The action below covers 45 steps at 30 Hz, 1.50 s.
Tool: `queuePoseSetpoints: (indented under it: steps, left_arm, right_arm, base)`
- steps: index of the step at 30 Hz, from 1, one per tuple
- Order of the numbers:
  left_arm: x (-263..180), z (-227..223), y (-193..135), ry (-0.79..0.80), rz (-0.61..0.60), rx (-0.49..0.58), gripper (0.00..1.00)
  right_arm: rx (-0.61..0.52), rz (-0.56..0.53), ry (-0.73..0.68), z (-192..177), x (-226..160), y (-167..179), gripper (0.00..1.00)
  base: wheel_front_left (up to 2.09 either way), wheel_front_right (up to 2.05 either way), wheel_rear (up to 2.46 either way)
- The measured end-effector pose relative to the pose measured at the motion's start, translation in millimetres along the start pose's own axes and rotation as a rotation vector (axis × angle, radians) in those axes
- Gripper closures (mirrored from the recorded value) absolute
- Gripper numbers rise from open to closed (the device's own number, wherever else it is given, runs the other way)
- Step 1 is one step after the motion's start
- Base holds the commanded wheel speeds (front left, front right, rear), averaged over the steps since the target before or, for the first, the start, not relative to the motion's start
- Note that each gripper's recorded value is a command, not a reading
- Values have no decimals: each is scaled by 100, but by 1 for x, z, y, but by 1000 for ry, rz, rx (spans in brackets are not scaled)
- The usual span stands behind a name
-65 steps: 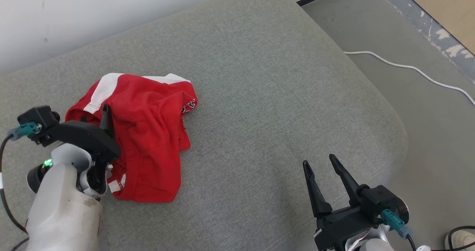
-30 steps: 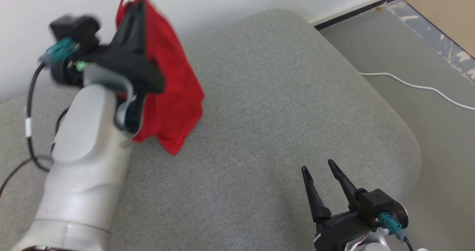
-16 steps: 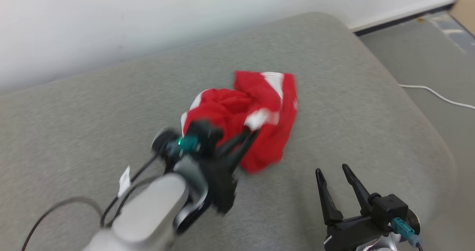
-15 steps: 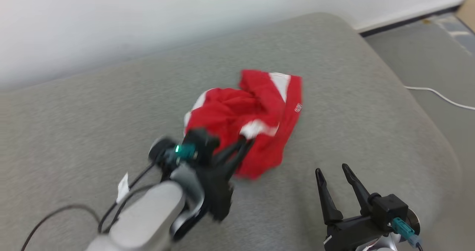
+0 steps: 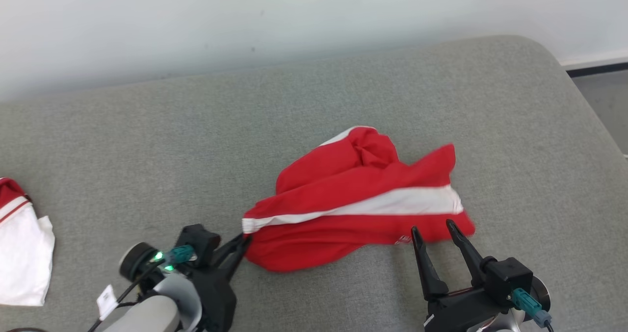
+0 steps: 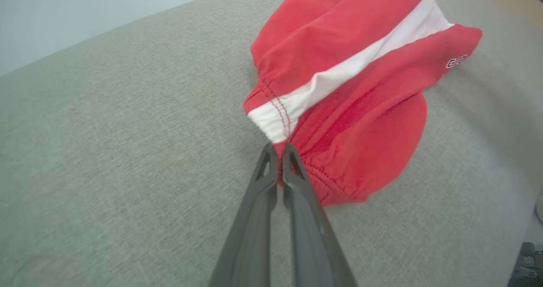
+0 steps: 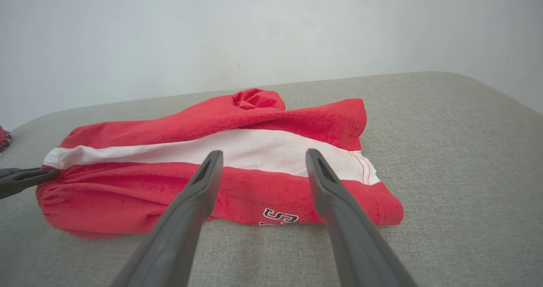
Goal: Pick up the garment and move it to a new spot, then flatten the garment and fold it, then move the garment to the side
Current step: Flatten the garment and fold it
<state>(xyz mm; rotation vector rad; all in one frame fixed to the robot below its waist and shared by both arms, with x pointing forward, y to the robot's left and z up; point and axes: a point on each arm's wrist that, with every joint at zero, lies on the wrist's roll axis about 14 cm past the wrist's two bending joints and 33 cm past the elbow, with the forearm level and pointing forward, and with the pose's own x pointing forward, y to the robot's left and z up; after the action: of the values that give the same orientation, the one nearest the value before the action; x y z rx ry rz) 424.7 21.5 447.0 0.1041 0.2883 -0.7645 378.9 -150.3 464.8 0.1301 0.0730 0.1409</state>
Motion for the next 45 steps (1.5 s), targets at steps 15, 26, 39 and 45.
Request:
queuePoseSetpoints:
  steps: [15,26,39,45]
  left_arm:
    - [-41,-3,19,-93,209,-126,0]
    - [-91,22,37,-321,458,-319,0]
    - [-162,53,67,-544,704,-225,0]
    - [-173,54,70,-541,736,-154,0]
  right_arm:
    - [-16,-3,-34,14,-12,1,0]
    - [-35,-17,-65,27,-17,-3,0]
    - [-70,-24,-99,39,-13,-8,0]
    - [-99,-25,-105,40,-15,-14,0]
  base:
    - [0,0,0]
    - [0,0,0]
    - [0,0,0]
    - [0,0,0]
